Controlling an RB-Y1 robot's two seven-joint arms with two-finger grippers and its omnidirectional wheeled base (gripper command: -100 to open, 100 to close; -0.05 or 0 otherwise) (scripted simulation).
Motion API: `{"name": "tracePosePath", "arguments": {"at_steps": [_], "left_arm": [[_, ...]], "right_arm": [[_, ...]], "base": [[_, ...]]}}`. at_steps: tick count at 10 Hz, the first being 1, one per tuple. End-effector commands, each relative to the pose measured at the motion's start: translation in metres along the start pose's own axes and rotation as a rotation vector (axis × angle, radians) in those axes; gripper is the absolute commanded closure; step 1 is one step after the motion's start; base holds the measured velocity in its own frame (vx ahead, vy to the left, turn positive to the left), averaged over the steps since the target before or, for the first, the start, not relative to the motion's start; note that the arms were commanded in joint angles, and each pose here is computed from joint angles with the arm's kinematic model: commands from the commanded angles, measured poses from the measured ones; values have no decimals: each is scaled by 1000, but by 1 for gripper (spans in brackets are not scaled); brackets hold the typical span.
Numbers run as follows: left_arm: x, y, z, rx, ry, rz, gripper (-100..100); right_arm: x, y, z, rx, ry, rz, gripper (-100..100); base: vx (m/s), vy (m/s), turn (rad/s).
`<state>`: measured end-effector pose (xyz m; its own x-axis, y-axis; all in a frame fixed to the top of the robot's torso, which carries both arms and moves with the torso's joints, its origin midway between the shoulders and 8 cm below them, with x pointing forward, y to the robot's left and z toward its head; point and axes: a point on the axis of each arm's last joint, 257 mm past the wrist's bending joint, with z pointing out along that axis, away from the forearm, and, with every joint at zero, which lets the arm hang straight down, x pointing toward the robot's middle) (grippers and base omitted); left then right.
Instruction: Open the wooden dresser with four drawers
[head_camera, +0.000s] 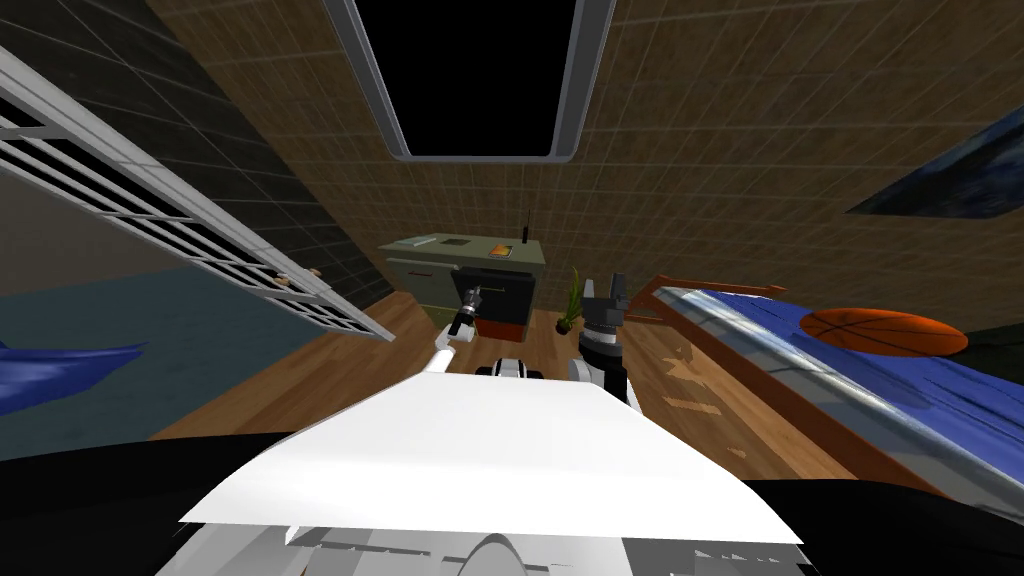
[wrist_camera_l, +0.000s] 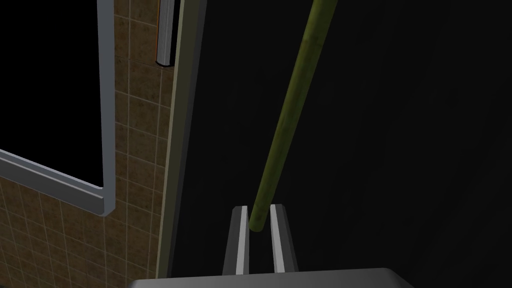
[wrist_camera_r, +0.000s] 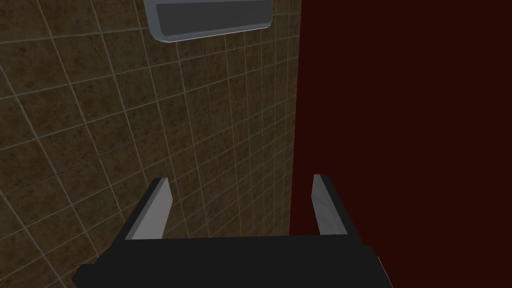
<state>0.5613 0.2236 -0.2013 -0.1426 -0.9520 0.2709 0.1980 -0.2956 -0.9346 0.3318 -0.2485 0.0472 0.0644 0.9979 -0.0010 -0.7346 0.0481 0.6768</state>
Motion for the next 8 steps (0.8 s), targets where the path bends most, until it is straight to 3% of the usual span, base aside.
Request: {"name": "tracePosePath", "arguments": {"at_steps": [1,3,4,5,6,7,8], "left_arm": [[20,10,14,-18,41,-9,100],[14,23,10,-45,29,-8,100],[31,16,26,-38,86,-8,100],[35,13,34,-34,94,-5,100],[31,22,34,-53,86,-3,100],[43,22,46,-63,131,3,100],[43,26,55,-75,131,10,100]], "right_arm": [[0,0,0,0,0,0,0],[0,0,0,0,0,0,0],[0,0,0,0,0,0,0],[0,0,0,0,0,0,0],[0,0,0,0,0,0,0],[0,0,0,0,0,0,0],[0,0,0,0,0,0,0]], "base": [[-38,-22,18],[-4,10,-29],[-77,-19,334],[-79,-38,242],[-28,-33,38],[-71,-32,343],[-88,-50,213]]}}
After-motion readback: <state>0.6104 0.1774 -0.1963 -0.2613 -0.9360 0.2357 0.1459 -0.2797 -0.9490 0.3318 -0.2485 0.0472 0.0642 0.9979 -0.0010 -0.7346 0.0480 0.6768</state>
